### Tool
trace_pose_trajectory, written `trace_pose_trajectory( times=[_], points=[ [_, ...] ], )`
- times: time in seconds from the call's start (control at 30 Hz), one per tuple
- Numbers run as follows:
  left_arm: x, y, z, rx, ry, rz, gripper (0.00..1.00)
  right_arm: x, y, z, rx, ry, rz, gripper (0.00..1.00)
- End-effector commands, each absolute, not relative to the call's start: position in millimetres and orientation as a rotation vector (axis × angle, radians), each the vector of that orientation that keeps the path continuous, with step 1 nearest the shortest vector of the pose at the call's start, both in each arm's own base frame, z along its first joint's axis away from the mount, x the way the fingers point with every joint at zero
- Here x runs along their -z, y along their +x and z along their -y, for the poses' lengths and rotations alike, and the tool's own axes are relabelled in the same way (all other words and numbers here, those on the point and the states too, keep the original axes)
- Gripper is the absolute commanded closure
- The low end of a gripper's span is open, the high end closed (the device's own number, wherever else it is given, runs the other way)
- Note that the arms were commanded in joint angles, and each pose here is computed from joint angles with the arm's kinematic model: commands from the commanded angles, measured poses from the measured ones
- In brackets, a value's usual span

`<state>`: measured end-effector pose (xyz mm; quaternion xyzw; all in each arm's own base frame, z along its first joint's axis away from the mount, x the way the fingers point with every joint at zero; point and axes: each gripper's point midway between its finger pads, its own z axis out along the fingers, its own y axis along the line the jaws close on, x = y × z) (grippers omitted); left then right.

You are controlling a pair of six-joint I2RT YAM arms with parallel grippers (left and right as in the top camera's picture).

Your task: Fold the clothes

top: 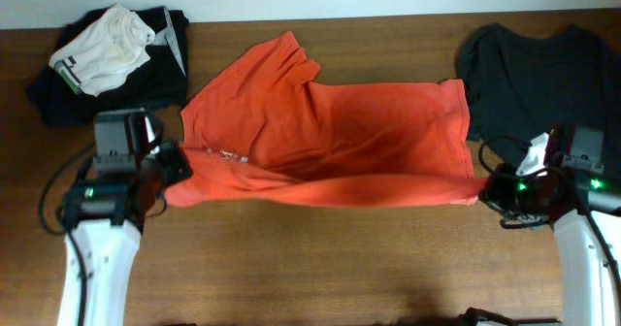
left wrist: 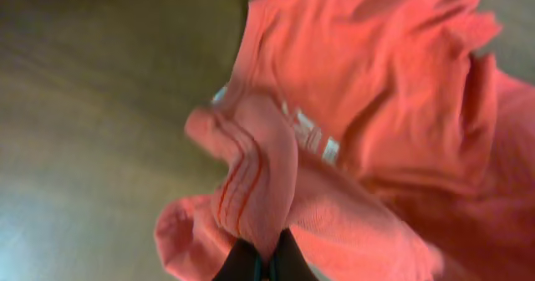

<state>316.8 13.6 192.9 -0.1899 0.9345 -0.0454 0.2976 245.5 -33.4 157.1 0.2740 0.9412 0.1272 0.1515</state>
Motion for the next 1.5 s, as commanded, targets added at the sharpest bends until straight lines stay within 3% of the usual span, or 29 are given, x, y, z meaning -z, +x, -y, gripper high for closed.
trace_pose_trajectory(
  times=[0.0, 0.2, 0.47, 0.5, 0.53, 0.57, 0.6, 0.63, 0.7, 0.77, 0.83, 0.87, 0.9, 0.93, 0.97, 1.03, 1.3, 1.47],
  points=[
    [-169.6, 353.2, -16.5, 0.102, -0.491, -2.493, 1.00, -167.1, 264.6, 26.7, -0.379, 0.700, -2.645, 0.96],
    [-115.5, 388.5, -6.3, 0.137, -0.472, -2.568, 1.00, -153.7, 294.6, 52.1, -0.249, 0.754, -2.596, 0.96],
    [-93.3, 422.5, 16.3, 0.200, -0.395, -2.531, 0.99, -107.7, 338.0, 64.3, -0.250, 0.765, -2.622, 0.96],
    [-89.1, 426.2, 18.4, 0.197, -0.388, -2.529, 0.97, -104.8, 341.6, 65.3, -0.250, 0.764, -2.619, 0.91],
    [-82.4, 431.6, 16.6, 0.169, -0.389, -2.523, 0.74, -101.6, 345.0, 66.3, -0.247, 0.748, -2.622, 0.59],
    [-78.4, 433.9, 14.2, 0.152, -0.395, -2.522, 0.40, -102.3, 346.5, 66.9, -0.240, 0.718, -2.625, 0.25],
    [-77.7, 434.0, 12.6, 0.147, -0.399, -2.522, 0.18, -105.5, 345.6, 68.1, -0.232, 0.709, -2.633, 0.07],
    [-82.2, 434.1, 10.5, 0.146, -0.397, -2.517, 0.06, -113.8, 342.4, 69.2, -0.217, 0.719, -2.651, 0.01],
    [-102.5, 432.1, 8.8, 0.126, -0.330, -2.505, 0.01, -137.4, 338.5, 69.1, -0.202, 0.692, -2.687, 0.01],
    [-111.1, 418.9, 11.5, 0.114, -0.258, -2.540, 0.09, -146.5, 331.7, 58.3, -0.246, 0.631, -2.736, 0.01],
    [-95.6, 393.1, 18.1, 0.142, -0.257, -2.664, 0.37, -132.2, 316.4, 44.3, -0.282, 0.625, -2.823, 0.02],
    [-83.8, 380.5, 23.8, 0.180, -0.256, -2.737, 0.64, -116.7, 313.3, 33.6, -0.311, 0.602, -2.857, 0.24],
    [-77.6, 376.6, 27.5, 0.208, -0.254, -2.767, 0.78, -108.7, 313.8, 27.8, -0.325, 0.583, -2.865, 0.41],
    [-67.8, 374.2, 31.7, 0.236, -0.228, -2.801, 0.89, -94.9, 316.1, 17.3, -0.352, 0.546, -2.876, 0.69],
    [-54.1, 374.4, 36.2, 0.263, -0.180, -2.833, 0.93, -77.6, 318.1, 2.2, -0.389, 0.493, -2.893, 0.93],
    [-29.1, 373.0, 36.1, 0.259, -0.188, -2.890, 0.99, -57.6, 321.9, -13.3, -0.399, 0.428, -2.913, 0.96],
    [43.1, 370.2, 10.2, 0.174, -0.252, -3.005, 0.99, 11.4, 324.2, -32.6, -0.401, 0.375, -3.044, 0.96],
    [39.1, 297.3, -56.6, -0.214, -0.854, -3.154, 0.99, 31.5, 313.1, -22.1, -0.297, 0.558, -3.102, 0.96]
  ],
)
